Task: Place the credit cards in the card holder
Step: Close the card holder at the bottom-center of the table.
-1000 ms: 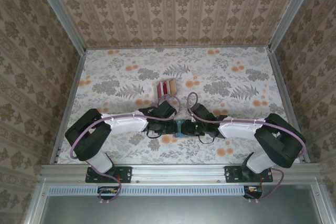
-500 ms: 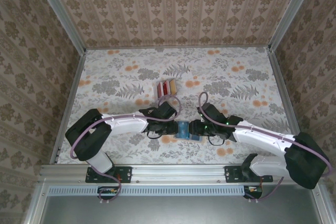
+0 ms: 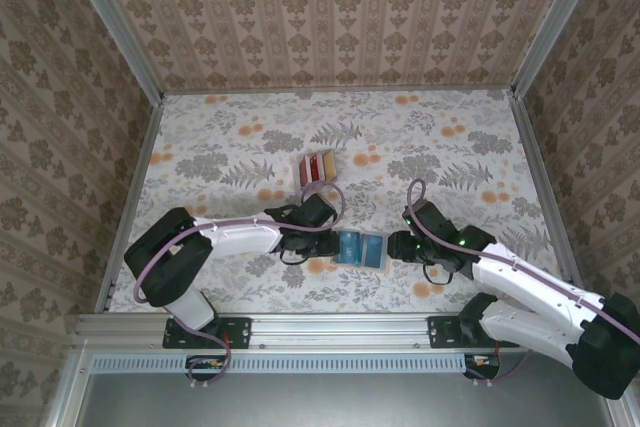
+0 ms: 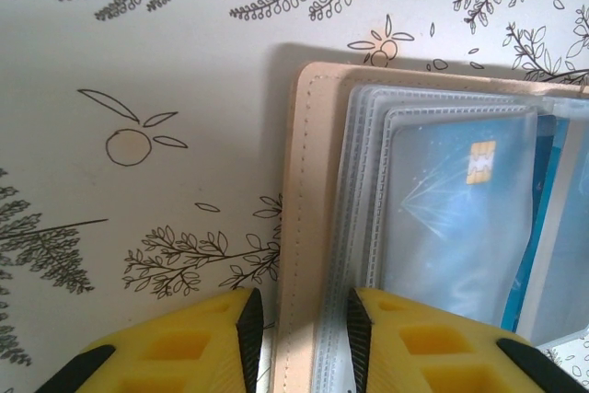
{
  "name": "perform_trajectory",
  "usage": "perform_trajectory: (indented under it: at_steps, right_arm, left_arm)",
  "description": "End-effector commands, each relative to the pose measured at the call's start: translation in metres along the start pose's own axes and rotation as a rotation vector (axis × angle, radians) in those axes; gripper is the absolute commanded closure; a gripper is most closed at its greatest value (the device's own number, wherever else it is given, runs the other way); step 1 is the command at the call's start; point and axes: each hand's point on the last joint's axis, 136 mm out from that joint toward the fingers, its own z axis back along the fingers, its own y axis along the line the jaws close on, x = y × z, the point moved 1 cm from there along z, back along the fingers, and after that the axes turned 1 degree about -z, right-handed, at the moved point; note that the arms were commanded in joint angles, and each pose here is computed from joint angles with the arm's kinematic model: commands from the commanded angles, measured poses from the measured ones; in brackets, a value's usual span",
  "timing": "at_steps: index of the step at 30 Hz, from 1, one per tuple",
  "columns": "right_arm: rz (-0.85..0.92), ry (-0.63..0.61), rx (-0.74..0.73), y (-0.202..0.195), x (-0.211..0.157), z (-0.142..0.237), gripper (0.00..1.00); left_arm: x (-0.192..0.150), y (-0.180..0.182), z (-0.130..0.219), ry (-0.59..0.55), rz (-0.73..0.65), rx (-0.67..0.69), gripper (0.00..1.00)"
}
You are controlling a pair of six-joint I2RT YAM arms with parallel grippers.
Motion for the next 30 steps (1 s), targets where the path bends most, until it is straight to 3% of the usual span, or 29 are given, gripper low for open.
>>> perform_trajectory:
  at_steps: [1,11,17,22,30]
  right_arm:
    - [0.006,0.042,-0.055,-0.013,-0.011,-0.008,0.56]
    - [0.039,0.076,-0.095,-0.011,-0.007,-0.022,0.59]
    - [0.037,0.055,-0.075,-0.005,-0.001,-0.026,0.78]
    - [0.036,0.039,-0.064,-0.005,0.001,-0.021,0.88]
    - [0.031,-0.008,0.026,0.012,0.010,-0.003,0.91]
  left_arm:
    - [-0.010,0.007,-0.008,0.047,0.004,0.035,0.66]
    - [-0.009,0.008,-0.005,0.040,0.006,0.040,0.66]
    - [-0.010,0.011,-0.004,0.039,0.009,0.046,0.66]
    - [-0.013,0.012,-0.006,0.044,0.012,0.046,0.66]
    - [-0.011,0.010,-0.009,0.044,0.011,0.041,0.66]
